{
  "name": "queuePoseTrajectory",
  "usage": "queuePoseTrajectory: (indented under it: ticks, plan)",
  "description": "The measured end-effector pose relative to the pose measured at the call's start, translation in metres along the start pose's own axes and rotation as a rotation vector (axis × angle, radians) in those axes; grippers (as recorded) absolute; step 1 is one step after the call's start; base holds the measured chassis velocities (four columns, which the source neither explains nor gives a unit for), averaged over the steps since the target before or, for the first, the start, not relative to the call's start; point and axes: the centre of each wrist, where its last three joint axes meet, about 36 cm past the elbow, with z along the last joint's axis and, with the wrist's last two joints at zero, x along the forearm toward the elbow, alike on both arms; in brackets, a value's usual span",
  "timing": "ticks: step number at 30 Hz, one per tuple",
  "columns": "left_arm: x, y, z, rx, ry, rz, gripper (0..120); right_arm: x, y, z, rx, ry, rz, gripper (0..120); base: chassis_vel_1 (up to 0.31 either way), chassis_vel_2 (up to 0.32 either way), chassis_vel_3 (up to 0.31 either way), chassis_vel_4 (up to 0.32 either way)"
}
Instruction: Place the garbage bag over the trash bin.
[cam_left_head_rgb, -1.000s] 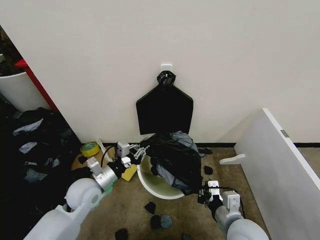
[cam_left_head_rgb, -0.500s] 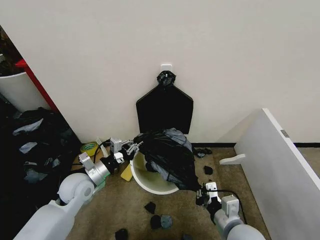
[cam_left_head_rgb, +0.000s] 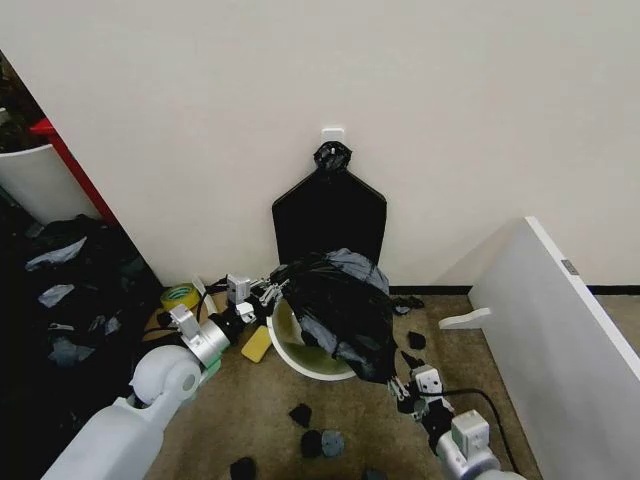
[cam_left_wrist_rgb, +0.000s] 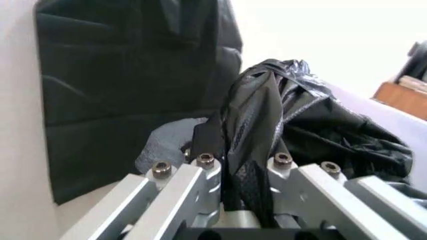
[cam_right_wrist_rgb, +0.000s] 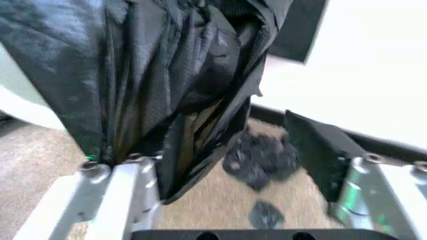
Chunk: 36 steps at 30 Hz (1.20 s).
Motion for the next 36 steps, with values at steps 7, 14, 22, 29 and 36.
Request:
queuePoseTrajectory:
  ticks: [7, 14, 22, 29, 36]
  plan:
    - [-0.004, -0.001, 0.003, -0.018, 0.013, -0.02, 5, -0.011, -0.044, 0.026, 0.199, -0.159, -0.061, 83, 0.0, 0.0, 0.0, 0.0]
    - [-0.001, -0.003, 0.005, -0.022, 0.019, -0.024, 5, -0.032, -0.086, 0.034, 0.442, -0.205, 0.065, 100, 0.0, 0.0, 0.0, 0.0]
    - [-0.001, -0.008, 0.008, -0.029, 0.005, -0.024, 5, -0.036, -0.068, 0.018, 0.161, -0.182, 0.16, 100, 0.0, 0.0, 0.0, 0.0]
    - [-0.004, -0.009, 0.007, -0.043, -0.005, -0.114, 5, -0.034, -0.075, 0.01, -0.124, -0.255, -0.027, 100, 0.0, 0.0, 0.0, 0.0]
    - [-0.003, -0.01, 0.006, -0.043, -0.007, -0.122, 5, -0.044, -0.091, 0.021, -0.121, -0.343, -0.161, 100, 0.0, 0.0, 0.0, 0.0]
